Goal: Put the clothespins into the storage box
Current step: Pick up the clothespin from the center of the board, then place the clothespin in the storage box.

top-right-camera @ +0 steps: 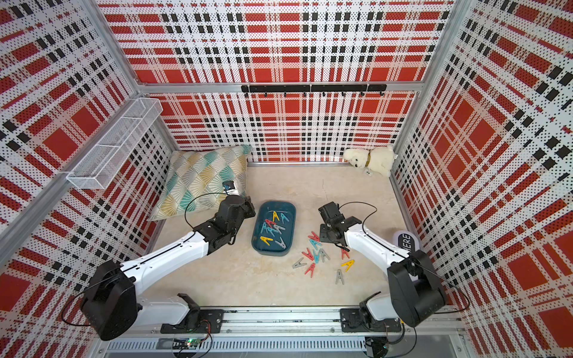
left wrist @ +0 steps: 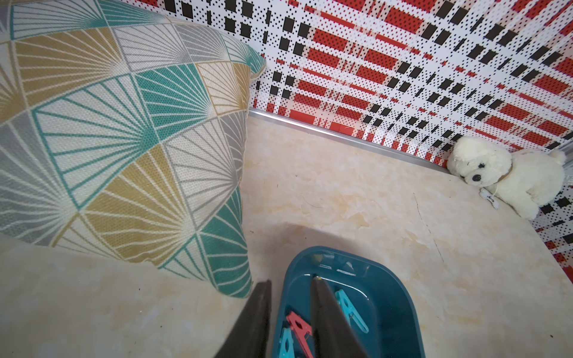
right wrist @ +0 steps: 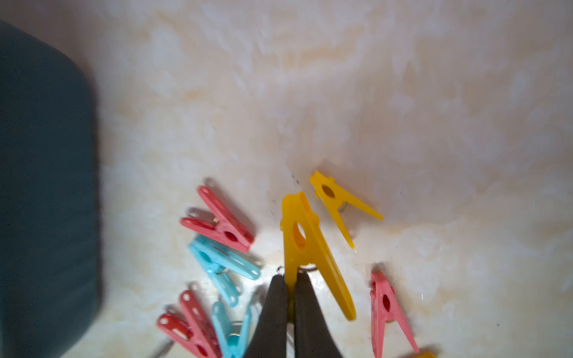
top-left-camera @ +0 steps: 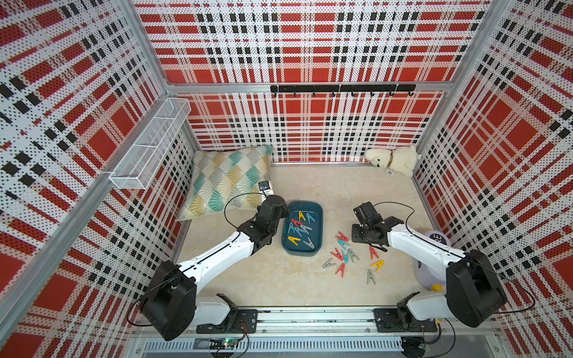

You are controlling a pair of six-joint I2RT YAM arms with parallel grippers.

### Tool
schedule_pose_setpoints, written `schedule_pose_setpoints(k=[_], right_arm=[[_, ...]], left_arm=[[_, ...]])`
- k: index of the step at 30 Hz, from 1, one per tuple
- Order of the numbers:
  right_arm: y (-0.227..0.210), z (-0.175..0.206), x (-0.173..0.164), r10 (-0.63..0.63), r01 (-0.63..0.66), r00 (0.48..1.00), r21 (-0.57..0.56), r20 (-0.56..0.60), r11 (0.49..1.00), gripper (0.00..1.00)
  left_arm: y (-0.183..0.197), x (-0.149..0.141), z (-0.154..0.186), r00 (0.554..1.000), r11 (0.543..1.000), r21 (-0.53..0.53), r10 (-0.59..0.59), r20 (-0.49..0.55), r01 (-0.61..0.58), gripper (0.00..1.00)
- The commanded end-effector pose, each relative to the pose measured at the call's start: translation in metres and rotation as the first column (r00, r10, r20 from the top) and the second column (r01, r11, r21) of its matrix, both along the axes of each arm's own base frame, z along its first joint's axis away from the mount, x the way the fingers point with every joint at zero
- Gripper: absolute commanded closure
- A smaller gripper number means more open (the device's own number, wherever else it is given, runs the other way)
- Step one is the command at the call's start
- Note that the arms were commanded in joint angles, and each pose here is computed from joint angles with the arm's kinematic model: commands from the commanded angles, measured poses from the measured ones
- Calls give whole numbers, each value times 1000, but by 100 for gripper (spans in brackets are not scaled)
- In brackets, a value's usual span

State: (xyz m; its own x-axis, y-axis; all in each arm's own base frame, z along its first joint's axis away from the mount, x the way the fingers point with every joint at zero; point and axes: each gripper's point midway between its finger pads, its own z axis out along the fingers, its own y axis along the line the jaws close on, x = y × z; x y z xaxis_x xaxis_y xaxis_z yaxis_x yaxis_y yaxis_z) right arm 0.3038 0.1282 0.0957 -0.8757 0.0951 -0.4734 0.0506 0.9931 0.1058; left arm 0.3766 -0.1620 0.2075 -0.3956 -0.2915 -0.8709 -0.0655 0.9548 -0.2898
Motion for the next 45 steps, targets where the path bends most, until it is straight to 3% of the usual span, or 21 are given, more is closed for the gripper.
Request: schedule_pose_setpoints(k=[1,4,9,16,26,36,40,45], right_arm=[[22,35,2,76,-76,996,4,55,997,95],[63,54,4,180,-183,979,20,95,983,95],[145,66,-4,397,-398,910,-12,122,917,95],[217,23,-20,582,-582,813,-21,17,813,95],[238,-33,-44,688,-691,714,26,-128,722,95],[253,-53,-54,786,-791,586,71,-198,607,94],[253,-64,-59,796,-804,557,88,-235,589,92],[247,-76,-59,784,-801,560,65,-268,595,84]], left_arm=[[5,-3,6,1000,1000,-18,0,15,0,71],[8,-3,5,1000,1000,-19,6,13,-6,71],[17,-3,3,1000,999,-31,21,8,-20,71],[41,-2,5,998,996,-58,62,9,-61,71],[50,-3,13,996,993,-82,85,27,-82,71],[54,0,27,994,992,-88,100,47,-95,71],[60,0,31,992,990,-93,114,51,-109,71],[64,1,38,990,987,-106,125,66,-117,71]])
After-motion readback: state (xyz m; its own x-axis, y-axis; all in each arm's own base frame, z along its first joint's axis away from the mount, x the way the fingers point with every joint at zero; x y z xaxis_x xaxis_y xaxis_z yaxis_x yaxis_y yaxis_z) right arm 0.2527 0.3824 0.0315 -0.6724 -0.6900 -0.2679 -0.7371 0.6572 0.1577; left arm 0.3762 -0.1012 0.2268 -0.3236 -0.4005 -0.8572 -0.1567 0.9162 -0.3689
